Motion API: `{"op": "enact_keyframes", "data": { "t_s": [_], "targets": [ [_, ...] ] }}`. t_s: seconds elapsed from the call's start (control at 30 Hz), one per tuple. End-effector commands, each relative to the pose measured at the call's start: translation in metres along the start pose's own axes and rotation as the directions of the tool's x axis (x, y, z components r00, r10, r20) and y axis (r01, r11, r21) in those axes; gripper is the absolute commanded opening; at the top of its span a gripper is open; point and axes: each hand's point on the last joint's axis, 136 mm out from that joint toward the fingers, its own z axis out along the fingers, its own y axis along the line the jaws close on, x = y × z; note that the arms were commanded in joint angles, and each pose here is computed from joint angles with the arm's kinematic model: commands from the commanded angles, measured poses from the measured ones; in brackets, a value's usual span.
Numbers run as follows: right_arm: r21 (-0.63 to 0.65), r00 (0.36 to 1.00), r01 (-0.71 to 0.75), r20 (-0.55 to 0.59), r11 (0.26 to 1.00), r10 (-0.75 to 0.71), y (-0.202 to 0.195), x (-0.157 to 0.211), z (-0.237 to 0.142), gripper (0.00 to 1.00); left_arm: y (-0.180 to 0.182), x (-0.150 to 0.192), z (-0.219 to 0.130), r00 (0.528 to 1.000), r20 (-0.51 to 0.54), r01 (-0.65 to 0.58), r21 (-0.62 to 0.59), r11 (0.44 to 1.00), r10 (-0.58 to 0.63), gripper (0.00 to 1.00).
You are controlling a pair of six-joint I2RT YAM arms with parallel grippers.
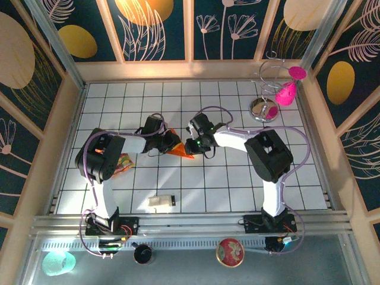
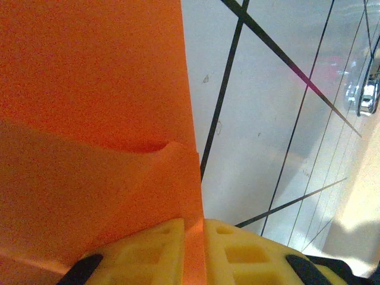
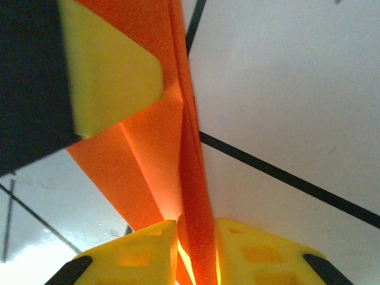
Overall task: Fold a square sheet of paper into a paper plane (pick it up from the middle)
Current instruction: Fourth fold the wing at the center of the table.
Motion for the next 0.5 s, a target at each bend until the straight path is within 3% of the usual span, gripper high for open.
{"op": "enact_keyframes", "data": {
  "t_s": [0.0, 0.23, 0.47],
  "targets": [
    [-0.12, 0.989, 0.036, 0.144, 0.992, -0.018, 0.032, -0.035, -0.037, 0.24, 0.038, 0.004, 0.001, 0.999, 0.009, 0.053, -0.114, 0.992, -0.052, 0.17],
    [-0.229, 1.0, 0.013, 0.028, 0.973, -0.007, 0.04, -0.015, -0.008, 0.09, 0.037, 0.003, 0.001, 0.999, 0.011, 0.052, -0.111, 0.993, -0.051, 0.17],
    [-0.208, 1.0, -0.015, -0.004, 0.978, 0.014, 0.027, -0.008, 0.008, 0.05, 0.036, 0.003, 0.001, 0.999, 0.008, 0.05, -0.109, 0.993, -0.05, 0.16]
  ]
}}
